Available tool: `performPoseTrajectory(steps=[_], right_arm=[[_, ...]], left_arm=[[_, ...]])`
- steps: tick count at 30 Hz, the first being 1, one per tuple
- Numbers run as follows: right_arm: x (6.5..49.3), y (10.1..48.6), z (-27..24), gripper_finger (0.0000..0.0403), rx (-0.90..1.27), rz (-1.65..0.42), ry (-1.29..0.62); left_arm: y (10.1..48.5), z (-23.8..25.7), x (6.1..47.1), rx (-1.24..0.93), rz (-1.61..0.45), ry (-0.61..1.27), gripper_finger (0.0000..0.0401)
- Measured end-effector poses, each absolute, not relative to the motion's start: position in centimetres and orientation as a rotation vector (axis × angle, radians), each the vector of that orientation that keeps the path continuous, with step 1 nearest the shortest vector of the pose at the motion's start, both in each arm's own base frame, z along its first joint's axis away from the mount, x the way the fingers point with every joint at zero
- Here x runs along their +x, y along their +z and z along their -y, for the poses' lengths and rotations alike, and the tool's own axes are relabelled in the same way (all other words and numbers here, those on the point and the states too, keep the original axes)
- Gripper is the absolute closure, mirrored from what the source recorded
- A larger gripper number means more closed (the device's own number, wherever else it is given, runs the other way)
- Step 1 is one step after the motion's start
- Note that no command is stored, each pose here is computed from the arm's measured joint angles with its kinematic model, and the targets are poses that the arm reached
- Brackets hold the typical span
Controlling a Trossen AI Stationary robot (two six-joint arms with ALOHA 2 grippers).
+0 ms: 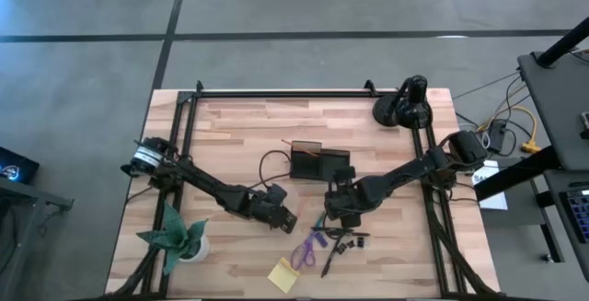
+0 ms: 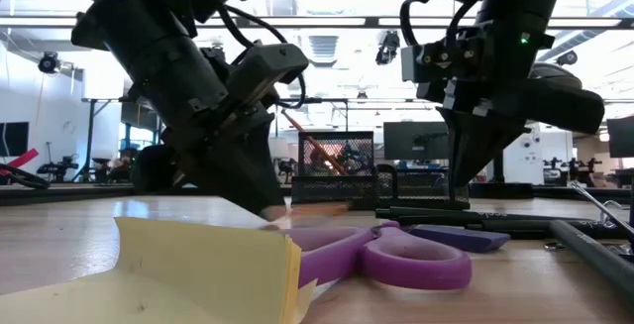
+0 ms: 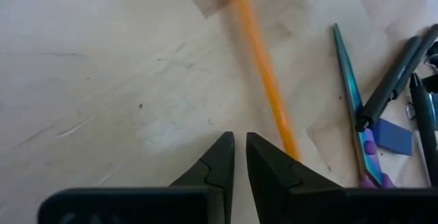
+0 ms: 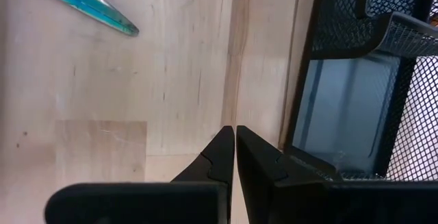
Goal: Pick and place office supplies into organizer
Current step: Put the yellow pencil into the black desk organizer
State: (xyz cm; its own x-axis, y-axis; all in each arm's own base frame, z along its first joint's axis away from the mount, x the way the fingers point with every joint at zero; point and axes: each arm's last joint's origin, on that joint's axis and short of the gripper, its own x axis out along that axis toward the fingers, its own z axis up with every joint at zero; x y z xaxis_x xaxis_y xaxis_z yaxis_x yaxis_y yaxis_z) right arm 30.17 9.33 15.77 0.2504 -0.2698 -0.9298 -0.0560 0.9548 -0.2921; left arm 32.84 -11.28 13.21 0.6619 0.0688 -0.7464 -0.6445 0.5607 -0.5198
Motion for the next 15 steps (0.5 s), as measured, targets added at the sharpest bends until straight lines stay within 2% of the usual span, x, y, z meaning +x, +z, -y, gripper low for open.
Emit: performPoseTrajectory(steps=[15], right_arm=[[31.4,16.1,-7.8,0.0394,-0.225,-1.252,-0.188]], left_arm=[[14.8,13.7,32.6,-0.924,-0.729,0.390,0.0377]])
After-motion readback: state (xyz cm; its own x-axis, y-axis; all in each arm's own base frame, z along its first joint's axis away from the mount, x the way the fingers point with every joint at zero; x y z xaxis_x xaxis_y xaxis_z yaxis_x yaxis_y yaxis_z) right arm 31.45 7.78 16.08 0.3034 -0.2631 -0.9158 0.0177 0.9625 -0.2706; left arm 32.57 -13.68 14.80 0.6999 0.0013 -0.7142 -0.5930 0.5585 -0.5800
